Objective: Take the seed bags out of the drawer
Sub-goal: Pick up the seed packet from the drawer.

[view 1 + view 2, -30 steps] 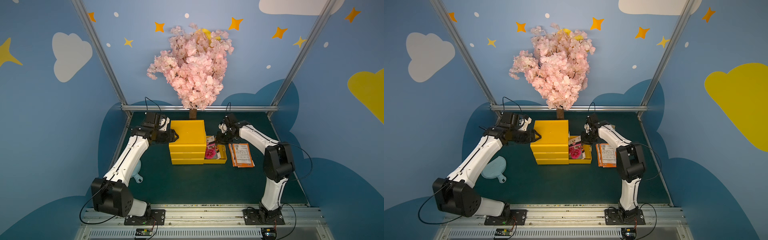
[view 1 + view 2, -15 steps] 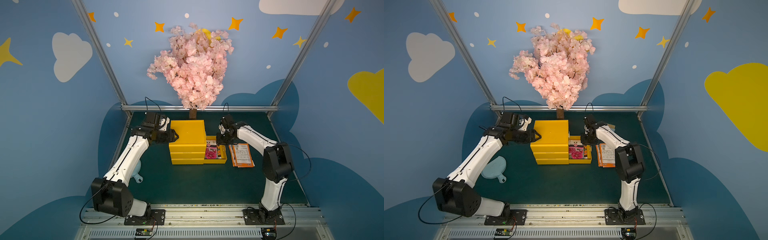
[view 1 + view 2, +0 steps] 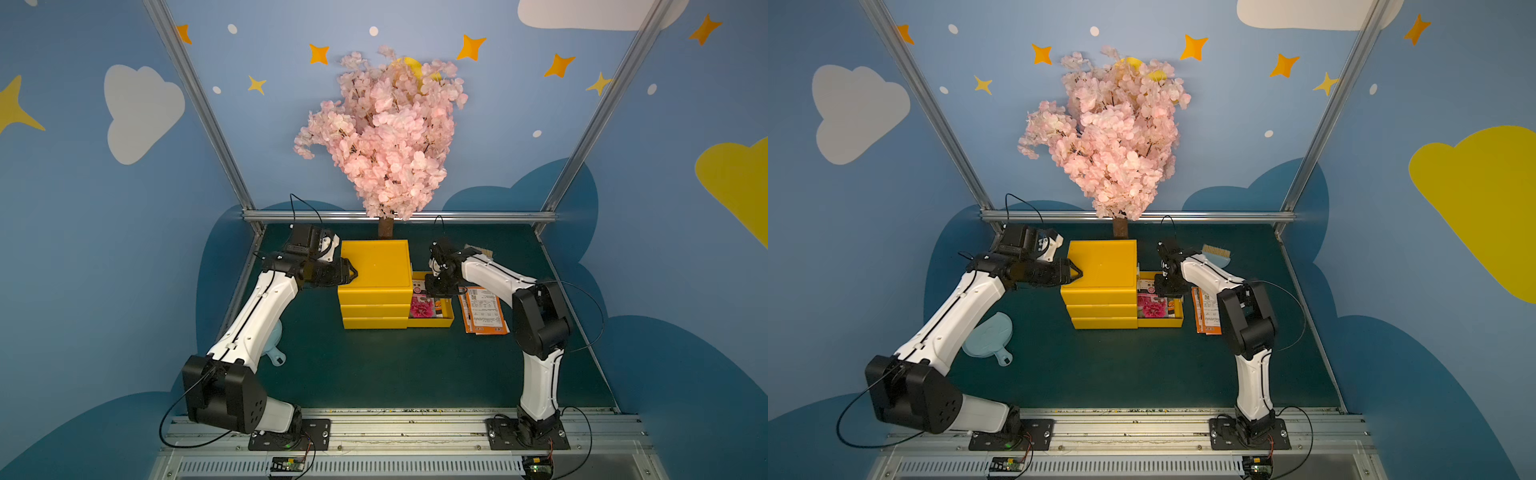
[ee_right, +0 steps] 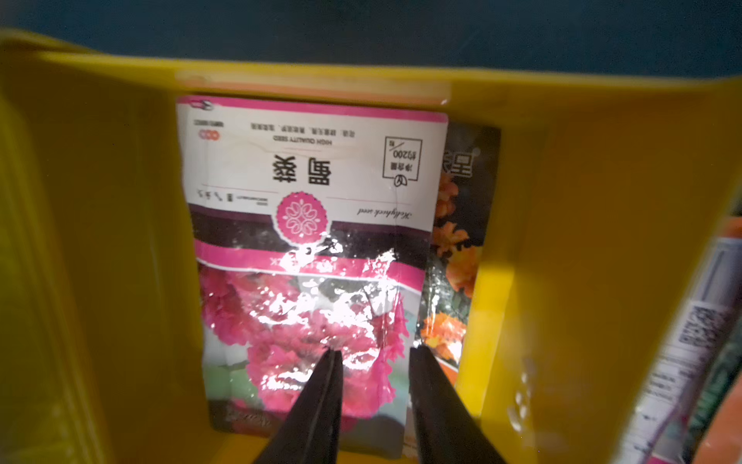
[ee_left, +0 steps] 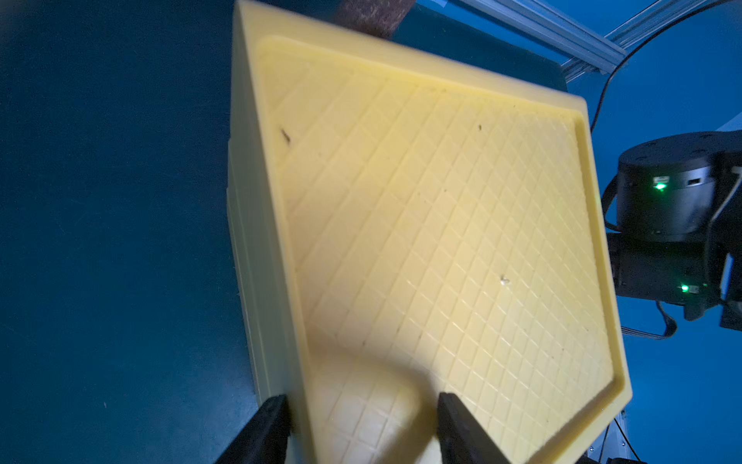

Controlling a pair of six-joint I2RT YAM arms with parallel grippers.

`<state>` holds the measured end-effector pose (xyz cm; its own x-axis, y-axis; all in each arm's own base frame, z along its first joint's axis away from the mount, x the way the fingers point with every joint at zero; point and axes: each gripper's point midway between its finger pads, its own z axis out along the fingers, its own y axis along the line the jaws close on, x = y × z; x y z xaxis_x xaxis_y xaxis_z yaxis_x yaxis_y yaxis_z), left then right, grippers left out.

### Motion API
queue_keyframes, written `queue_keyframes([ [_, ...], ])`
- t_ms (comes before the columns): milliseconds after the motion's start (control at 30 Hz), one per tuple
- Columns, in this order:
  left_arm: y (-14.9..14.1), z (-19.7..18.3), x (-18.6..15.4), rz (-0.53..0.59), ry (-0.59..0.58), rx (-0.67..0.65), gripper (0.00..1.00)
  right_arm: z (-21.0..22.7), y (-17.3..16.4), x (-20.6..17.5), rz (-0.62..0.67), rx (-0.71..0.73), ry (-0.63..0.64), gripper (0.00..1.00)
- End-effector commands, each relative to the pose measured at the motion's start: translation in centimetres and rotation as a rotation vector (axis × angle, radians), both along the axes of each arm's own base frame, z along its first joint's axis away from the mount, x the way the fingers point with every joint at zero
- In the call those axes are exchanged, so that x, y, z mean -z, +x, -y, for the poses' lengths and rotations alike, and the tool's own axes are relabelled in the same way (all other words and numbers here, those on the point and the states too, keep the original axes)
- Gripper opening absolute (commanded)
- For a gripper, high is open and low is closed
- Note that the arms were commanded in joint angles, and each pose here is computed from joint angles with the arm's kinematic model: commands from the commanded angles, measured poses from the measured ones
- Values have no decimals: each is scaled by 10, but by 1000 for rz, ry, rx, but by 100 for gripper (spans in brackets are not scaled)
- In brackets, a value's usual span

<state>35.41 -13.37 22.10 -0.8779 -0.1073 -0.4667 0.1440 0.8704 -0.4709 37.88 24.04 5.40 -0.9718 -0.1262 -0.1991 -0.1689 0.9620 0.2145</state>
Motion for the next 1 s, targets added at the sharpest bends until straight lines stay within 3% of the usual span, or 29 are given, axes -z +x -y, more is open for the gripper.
queue_keyframes([
  [0, -16, 6, 44, -157, 36, 35, 60, 0, 3, 1, -1, 3, -23, 36],
  [600, -14, 5, 49, -166, 45, 35, 60, -5, 7, 28, -46, 4, -33, 36],
  [800, -15, 5, 50, -171, 43, 34, 60, -11, 6, 32, -60, 13, 3, 23],
  [967, -16, 5, 49, -169, 44, 33, 60, -15, 7, 29, -59, 25, 36, 4],
])
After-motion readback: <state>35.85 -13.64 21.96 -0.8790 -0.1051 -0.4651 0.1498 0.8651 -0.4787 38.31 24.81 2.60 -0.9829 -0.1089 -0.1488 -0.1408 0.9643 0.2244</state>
